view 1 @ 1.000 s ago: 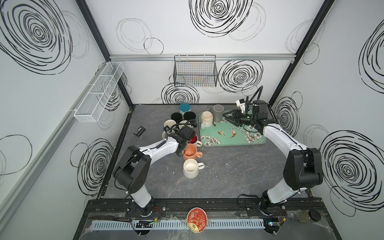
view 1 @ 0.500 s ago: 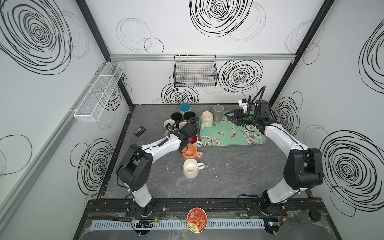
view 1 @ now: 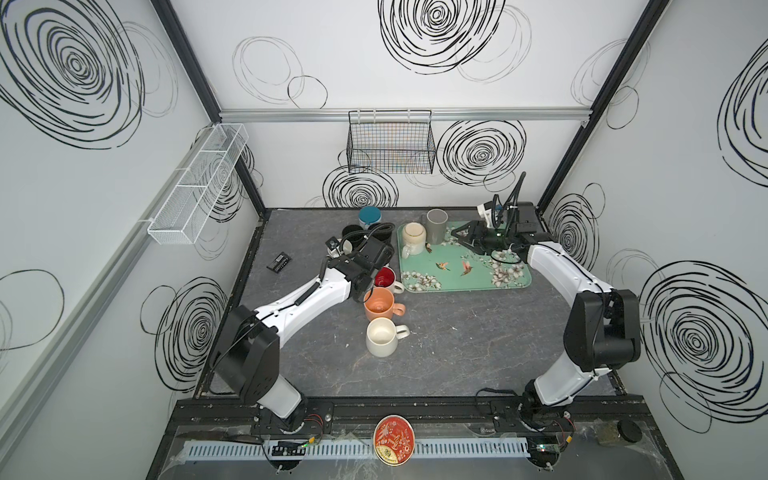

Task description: Turn the mug right side up

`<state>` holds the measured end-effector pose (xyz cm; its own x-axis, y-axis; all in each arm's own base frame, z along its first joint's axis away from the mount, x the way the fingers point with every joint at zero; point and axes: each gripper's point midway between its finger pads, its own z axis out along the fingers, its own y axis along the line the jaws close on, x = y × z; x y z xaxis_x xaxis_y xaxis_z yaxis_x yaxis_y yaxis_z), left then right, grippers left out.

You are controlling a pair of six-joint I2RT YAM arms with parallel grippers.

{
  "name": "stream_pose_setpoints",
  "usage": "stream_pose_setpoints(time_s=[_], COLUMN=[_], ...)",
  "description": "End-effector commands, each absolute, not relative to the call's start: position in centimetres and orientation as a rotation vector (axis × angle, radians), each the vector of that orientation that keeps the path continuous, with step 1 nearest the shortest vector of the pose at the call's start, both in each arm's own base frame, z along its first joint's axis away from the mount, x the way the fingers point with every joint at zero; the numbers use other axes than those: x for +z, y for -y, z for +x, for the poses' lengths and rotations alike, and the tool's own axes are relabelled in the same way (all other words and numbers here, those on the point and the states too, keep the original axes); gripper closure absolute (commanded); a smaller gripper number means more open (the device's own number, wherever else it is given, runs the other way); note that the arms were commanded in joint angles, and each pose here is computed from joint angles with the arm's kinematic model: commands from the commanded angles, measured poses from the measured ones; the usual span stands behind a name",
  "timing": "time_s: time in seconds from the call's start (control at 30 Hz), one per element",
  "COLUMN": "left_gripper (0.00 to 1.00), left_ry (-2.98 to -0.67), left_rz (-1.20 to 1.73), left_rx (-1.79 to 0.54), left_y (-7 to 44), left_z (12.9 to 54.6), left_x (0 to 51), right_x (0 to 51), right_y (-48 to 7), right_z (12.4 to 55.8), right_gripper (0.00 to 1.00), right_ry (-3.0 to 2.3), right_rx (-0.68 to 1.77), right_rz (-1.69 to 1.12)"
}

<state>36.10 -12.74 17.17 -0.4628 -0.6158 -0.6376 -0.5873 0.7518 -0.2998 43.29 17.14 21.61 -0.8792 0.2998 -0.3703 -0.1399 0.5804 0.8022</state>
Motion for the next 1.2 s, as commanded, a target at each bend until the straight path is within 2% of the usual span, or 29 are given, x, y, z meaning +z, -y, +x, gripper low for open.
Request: stream_pose_setpoints(time_s=[0.0,0.2,0.37,0.7,0.9,1.17], left_gripper=[0.21,0.22,0.23,0.27,0.28,0.28], left_ry=[-2.196,-2.232,-2.266,-2.270,-2.268,-2.271], left_rz=[-0.780,-0.538,-0.392,-0.266,-0.260,-0.259], left_rx=[0.000,-0.076,-0.131,-0.324,-0.378,-0.393], left_y=[11.7,13.5,15.7,19.1,19.6,20.0], left_z=[36.0,37.5,38.5,39.5,40.1,40.6], left_x=[19.8,22.5,22.8,23.3,23.2,23.3], right_x=[20.7,18.7,17.8,20.2,20.4,18.7], right_y=[-15.9,-16.4,-18.0,-18.8,-20.6,-22.5], right_z=[44.9,48.2,52.2,60.1,62.6,63.0], right_gripper=[0.45,0.45,0.44,0.43,0.41,0.39], right_ry=[-2.403,-2.439,-2.409,-2.284,-2.183,-2.176], right_rx=[1.034,0.872,0.840,0.775,0.958,1.064], right_rz=[0.141,0.165,0.141,0.069,-0.061,-0.165])
